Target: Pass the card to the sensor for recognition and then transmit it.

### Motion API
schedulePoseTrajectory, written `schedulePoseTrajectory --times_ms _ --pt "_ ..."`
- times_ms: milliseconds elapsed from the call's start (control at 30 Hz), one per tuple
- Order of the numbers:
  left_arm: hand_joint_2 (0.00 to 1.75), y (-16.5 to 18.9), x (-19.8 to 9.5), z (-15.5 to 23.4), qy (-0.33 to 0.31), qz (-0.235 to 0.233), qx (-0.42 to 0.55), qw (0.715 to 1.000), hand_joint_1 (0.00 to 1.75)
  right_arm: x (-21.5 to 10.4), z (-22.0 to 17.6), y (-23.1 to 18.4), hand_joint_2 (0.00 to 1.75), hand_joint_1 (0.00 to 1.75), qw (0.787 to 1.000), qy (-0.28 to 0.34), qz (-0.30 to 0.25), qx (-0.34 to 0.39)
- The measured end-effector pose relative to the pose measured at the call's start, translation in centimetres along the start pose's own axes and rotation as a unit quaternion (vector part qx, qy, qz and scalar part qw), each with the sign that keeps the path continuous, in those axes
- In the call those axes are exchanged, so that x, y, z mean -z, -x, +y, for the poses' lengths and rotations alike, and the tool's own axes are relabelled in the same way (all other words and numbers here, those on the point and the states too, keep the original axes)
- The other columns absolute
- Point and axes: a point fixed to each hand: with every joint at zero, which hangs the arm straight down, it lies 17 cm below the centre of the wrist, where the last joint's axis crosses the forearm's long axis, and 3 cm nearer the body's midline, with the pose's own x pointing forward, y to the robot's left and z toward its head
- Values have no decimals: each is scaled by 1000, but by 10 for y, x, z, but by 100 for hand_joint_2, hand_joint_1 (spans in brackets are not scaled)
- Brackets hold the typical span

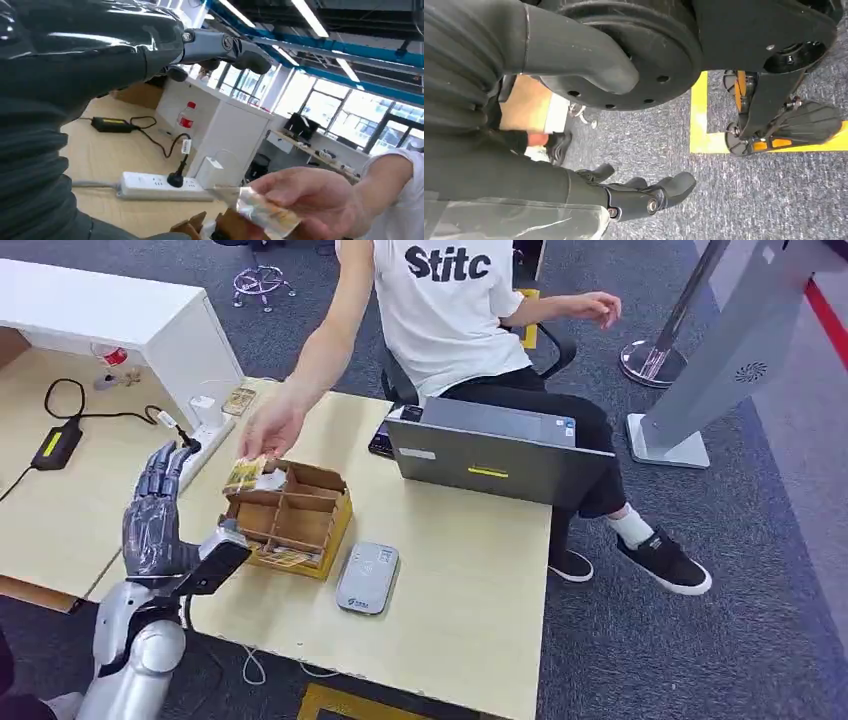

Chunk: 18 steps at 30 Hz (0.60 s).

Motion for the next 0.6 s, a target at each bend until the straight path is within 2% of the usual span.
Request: schedulePoseTrajectory --times_ms 167,200,233,367,600 --pt "175 5 16 -12 8 -9 64 998 0 0 1 0 175 0 1000 0 2 -17" --pt "175 7 19 -13 9 -11 78 997 164 0 1 0 175 0 1000 0 2 -20" --pt "175 7 24 -15 9 -15 93 996 175 0 2 -1 175 0 1000 0 2 -24" --pt "175 9 31 -18 6 -29 144 989 175 0 2 -1 175 0 999 0 2 -35" --pt "175 -6 43 -2 -49 -74 227 970 175 0 3 -2 175 0 998 2 3 -64"
